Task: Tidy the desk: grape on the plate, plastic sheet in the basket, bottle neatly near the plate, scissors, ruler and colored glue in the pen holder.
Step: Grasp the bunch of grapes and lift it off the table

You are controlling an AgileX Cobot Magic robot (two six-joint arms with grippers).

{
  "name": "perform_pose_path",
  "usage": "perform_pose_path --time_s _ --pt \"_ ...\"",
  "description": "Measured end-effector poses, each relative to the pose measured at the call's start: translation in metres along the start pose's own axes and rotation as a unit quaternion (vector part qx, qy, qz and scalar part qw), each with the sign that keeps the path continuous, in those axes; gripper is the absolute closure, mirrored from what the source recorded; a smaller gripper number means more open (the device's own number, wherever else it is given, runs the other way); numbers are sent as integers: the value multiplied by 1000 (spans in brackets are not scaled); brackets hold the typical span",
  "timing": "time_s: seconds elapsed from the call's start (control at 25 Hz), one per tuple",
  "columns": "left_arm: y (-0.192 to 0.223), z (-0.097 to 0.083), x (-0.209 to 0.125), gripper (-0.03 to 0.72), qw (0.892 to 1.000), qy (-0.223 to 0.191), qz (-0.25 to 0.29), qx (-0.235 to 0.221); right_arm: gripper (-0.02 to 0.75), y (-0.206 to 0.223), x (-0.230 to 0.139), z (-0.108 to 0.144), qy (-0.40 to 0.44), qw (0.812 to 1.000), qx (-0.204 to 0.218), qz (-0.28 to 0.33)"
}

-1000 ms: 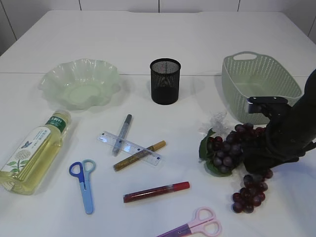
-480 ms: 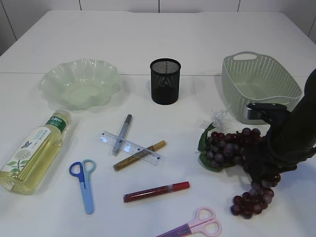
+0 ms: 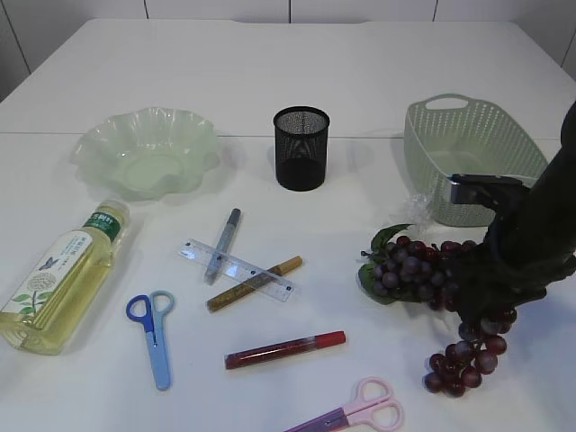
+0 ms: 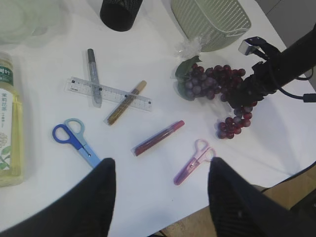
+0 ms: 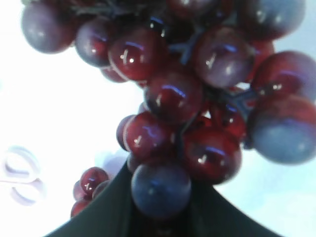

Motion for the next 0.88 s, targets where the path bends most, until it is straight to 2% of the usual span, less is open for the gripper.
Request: perform_pose_path --time_s 0.24,0.56,0.88 --pt "0 0 0 254 1000 0 0 0 570 -17 -4 7 -10 1000 8 3" --pt "0 0 0 255 1000 0 0 0 572 -59 3 35 -56 998 22 -22" --pt "0 0 0 255 1000 0 0 0 574 -91 9 49 -76 996 39 -6"
Point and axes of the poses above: a point on each arm's last joint axis where the gripper is mounted, y pointing out along that axis toward the gripper, z along the wrist's bending axis when the last joint is at zero, x = y × z, the point moved 2 cm from there along y, pointing out along that axis toward the gripper, and after that the axes turned 13 degrees about y, right-handed, at the moved point
